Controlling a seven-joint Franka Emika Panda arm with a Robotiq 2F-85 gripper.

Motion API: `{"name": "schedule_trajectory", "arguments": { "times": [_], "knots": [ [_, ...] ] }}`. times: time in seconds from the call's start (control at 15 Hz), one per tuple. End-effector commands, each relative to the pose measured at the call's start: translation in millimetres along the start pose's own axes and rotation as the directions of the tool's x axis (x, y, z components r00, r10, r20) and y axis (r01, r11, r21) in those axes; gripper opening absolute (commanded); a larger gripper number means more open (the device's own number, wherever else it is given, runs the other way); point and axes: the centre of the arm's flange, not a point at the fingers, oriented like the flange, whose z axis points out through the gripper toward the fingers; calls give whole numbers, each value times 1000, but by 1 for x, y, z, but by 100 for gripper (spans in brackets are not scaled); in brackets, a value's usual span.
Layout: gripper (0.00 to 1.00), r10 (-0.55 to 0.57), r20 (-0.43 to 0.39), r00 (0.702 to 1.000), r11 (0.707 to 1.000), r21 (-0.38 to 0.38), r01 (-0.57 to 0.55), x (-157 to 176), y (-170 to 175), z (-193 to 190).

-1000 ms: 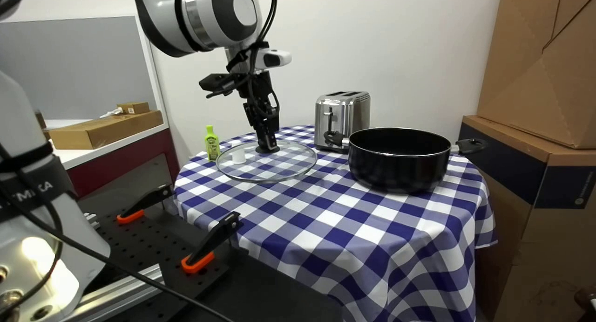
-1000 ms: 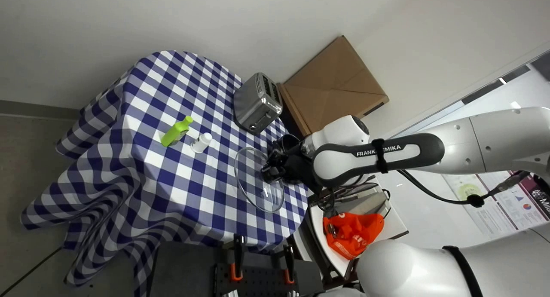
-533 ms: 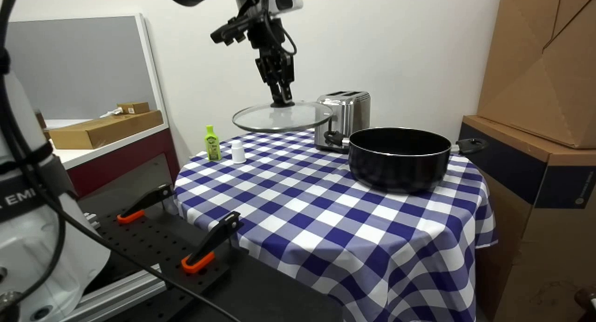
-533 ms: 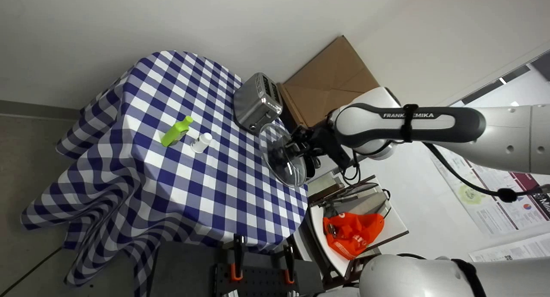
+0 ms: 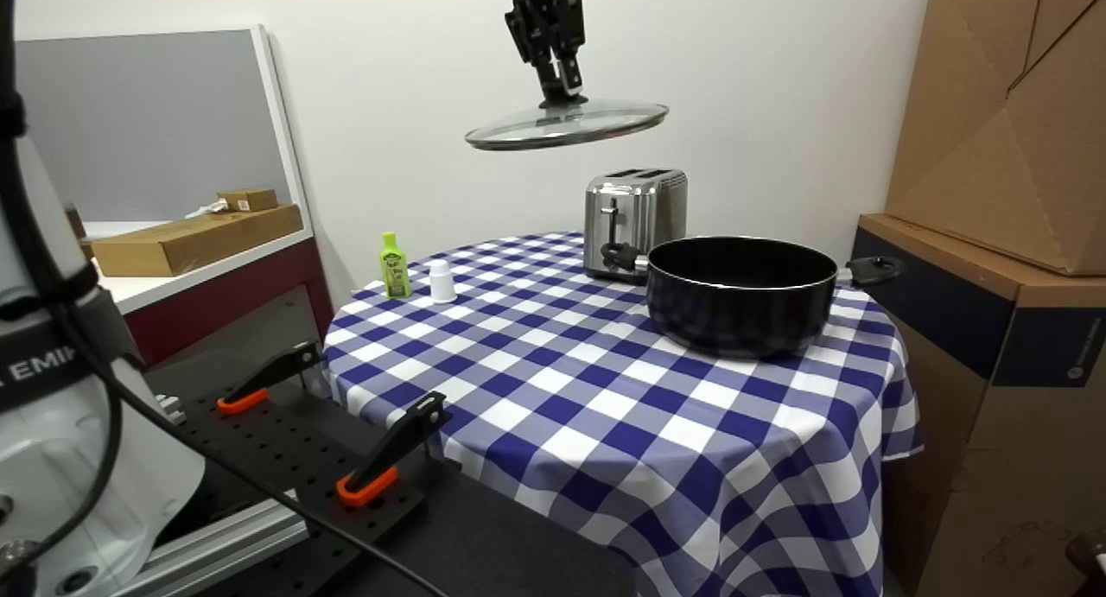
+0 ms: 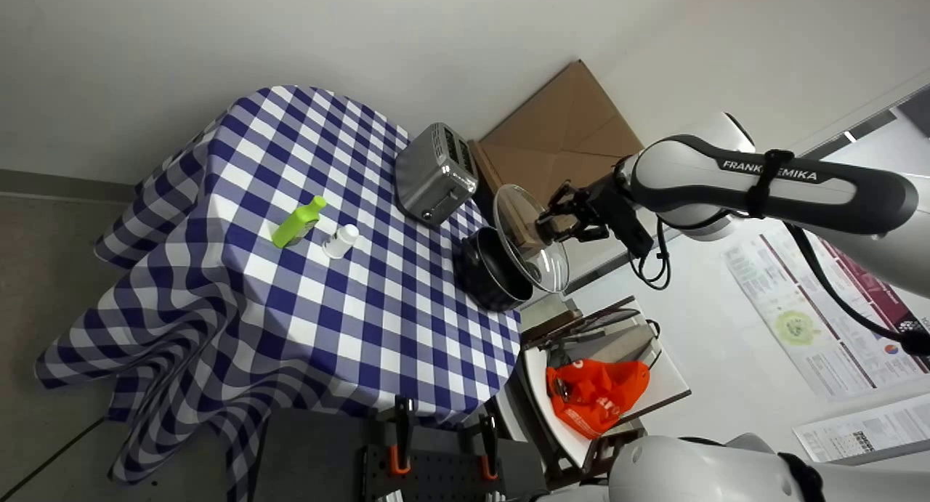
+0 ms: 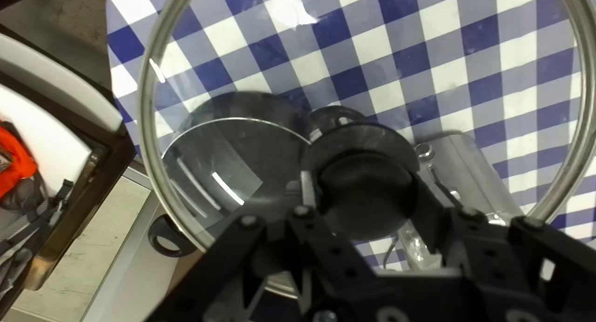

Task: Pick up lid and close the pot

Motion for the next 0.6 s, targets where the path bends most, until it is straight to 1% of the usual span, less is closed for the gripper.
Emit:
{"name": "schedule_trajectory", "arguments": {
  "times": [0.0, 0.33, 0.53],
  "knots": [
    [25, 51, -13, 999, 998, -31, -52, 44, 27, 2],
    [25, 108, 3, 994, 991, -75, -108, 101, 73, 33],
    [25, 130, 12, 991, 988, -91, -128, 130, 88, 53]
  ]
}}
